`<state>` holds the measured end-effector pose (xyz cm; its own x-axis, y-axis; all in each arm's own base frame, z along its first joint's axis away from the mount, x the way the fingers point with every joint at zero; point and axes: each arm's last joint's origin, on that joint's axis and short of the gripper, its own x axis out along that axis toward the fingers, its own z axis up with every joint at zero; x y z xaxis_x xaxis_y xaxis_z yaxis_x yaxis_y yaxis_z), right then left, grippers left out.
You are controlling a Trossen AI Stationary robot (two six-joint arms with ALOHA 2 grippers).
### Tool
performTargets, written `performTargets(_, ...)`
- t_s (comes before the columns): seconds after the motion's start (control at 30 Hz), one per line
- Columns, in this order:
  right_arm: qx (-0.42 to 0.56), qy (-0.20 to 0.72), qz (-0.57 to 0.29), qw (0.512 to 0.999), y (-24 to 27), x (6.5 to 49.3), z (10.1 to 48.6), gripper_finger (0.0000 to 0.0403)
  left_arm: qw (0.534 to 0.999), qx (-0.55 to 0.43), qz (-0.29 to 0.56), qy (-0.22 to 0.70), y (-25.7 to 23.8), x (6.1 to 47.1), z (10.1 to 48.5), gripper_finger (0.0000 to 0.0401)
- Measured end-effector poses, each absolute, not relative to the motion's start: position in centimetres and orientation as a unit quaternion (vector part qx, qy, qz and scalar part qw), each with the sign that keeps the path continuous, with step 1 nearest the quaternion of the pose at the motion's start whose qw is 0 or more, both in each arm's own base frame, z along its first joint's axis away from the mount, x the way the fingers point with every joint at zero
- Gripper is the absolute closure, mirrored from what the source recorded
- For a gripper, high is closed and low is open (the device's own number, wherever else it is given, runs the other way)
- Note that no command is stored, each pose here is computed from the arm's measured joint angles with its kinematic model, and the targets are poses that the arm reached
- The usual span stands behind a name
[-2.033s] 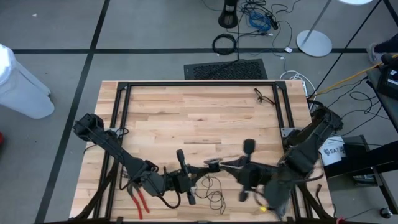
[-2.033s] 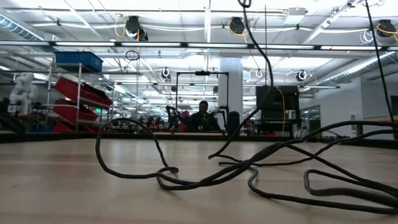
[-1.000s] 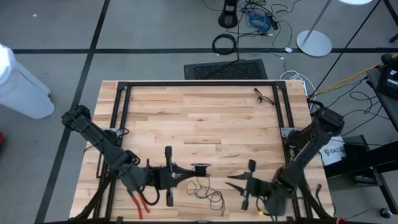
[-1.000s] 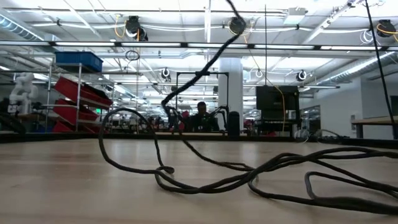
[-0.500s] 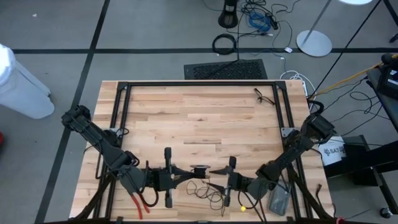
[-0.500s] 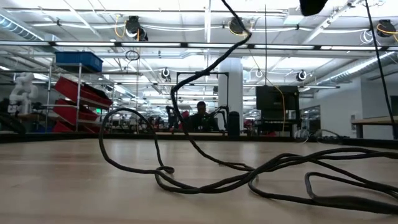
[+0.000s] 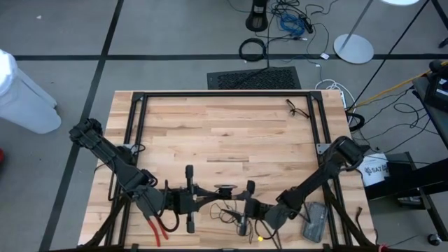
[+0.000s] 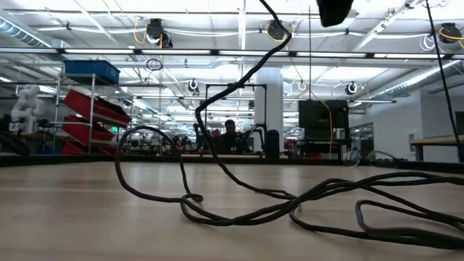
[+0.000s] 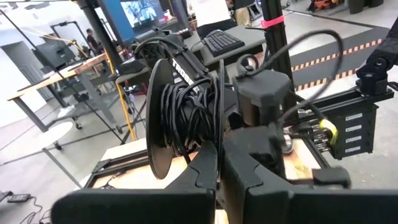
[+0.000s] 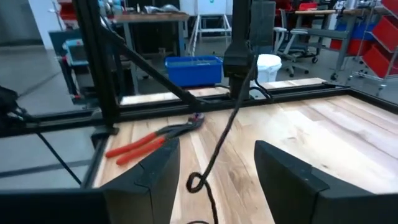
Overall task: Coil cords
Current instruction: Coil the black wire onto the black spool
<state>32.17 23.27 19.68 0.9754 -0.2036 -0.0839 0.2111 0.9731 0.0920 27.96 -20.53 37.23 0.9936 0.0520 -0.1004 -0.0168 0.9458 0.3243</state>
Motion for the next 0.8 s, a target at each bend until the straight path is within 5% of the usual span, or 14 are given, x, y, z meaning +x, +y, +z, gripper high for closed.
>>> performTargets(0.2,0.018,0.065,-0.128,0.989,23.6,33.0,19.6,0.0244,0.985,0.164,0.017,0.054,-20.5,28.0,37.2,0.0391)
performTargets(0.53,-0.006,0.070,-0.124,0.990,24.4,32.4,19.6,0.0392,0.983,0.170,0.014,0.065,-20.7,27.8,36.9,0.0391)
performTargets(0.8,-0.010,0.078,-0.122,0.989,25.1,31.2,20.1,0.0401,0.977,0.191,-0.012,0.094,-21.7,26.8,36.2,0.0390)
